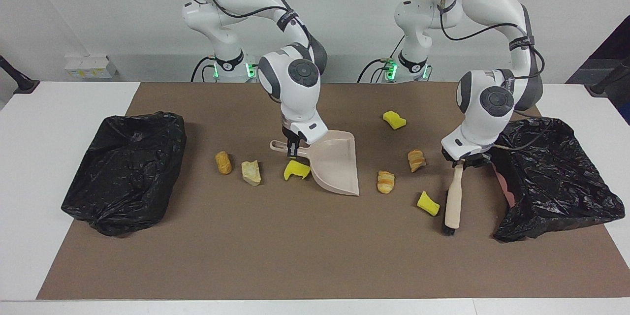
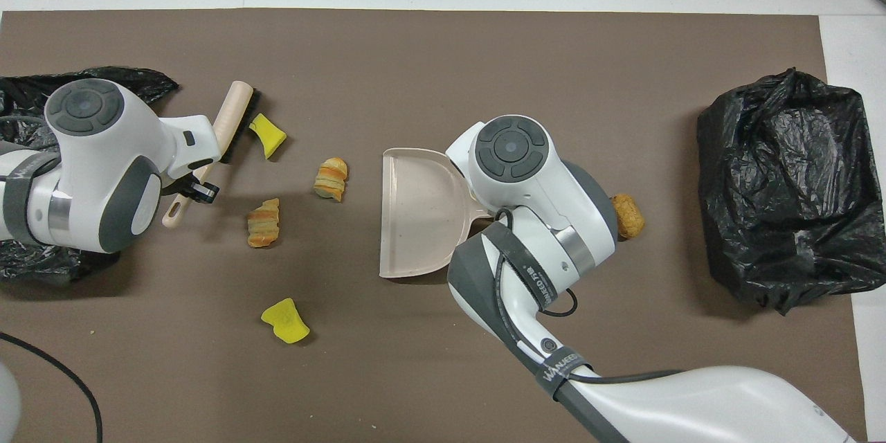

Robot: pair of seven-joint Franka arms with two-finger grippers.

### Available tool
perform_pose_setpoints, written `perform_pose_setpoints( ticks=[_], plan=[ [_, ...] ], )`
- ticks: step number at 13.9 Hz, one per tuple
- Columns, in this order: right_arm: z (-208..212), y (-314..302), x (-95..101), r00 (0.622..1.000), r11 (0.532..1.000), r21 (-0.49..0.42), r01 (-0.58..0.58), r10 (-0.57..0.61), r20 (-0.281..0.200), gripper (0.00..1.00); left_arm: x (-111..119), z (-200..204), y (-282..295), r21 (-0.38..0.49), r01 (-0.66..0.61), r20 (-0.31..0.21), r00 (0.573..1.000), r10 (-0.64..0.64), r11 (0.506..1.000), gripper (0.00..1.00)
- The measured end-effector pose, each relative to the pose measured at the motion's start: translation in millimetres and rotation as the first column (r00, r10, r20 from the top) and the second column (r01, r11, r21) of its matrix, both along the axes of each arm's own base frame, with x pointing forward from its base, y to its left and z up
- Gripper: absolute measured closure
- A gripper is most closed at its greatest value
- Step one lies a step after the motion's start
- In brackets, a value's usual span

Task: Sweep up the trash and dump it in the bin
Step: 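Sweep crumbs into the dustpan with the brush in the left gripper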

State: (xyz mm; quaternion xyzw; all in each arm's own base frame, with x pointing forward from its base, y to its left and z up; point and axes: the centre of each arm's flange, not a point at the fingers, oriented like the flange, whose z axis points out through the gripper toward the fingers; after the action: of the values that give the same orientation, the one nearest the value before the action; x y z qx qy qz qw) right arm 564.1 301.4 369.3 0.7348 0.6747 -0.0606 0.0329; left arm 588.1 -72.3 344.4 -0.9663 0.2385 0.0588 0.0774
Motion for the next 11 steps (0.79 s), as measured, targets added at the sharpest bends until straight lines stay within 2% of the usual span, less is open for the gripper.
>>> perform_pose_setpoints(
  ticks=[4,7,11],
  plan=[
    [-1.4,-1.8,-0.2,1.0,1.0,-0.002,0.002,-0.002,-0.003,0.68,-31.6,-2.1,-69.7,0.014,0.118,-0.058,0.991,-0.117,0.993,0.73],
    [-1.4,-1.0,-1.0,1.0,1.0,-0.002,0.0,0.0,-0.003,0.68,-70.5,-6.6,-128.9,0.005,0.193,-0.084,0.978,-0.192,0.981,0.73],
    [-1.5,-0.2,-1.6,1.0,1.0,-0.004,-0.003,0.003,-0.002,0.68,-118.8,-5.8,-203.3,-0.124,0.103,-0.131,0.984,-0.119,0.987,0.73]
  ],
)
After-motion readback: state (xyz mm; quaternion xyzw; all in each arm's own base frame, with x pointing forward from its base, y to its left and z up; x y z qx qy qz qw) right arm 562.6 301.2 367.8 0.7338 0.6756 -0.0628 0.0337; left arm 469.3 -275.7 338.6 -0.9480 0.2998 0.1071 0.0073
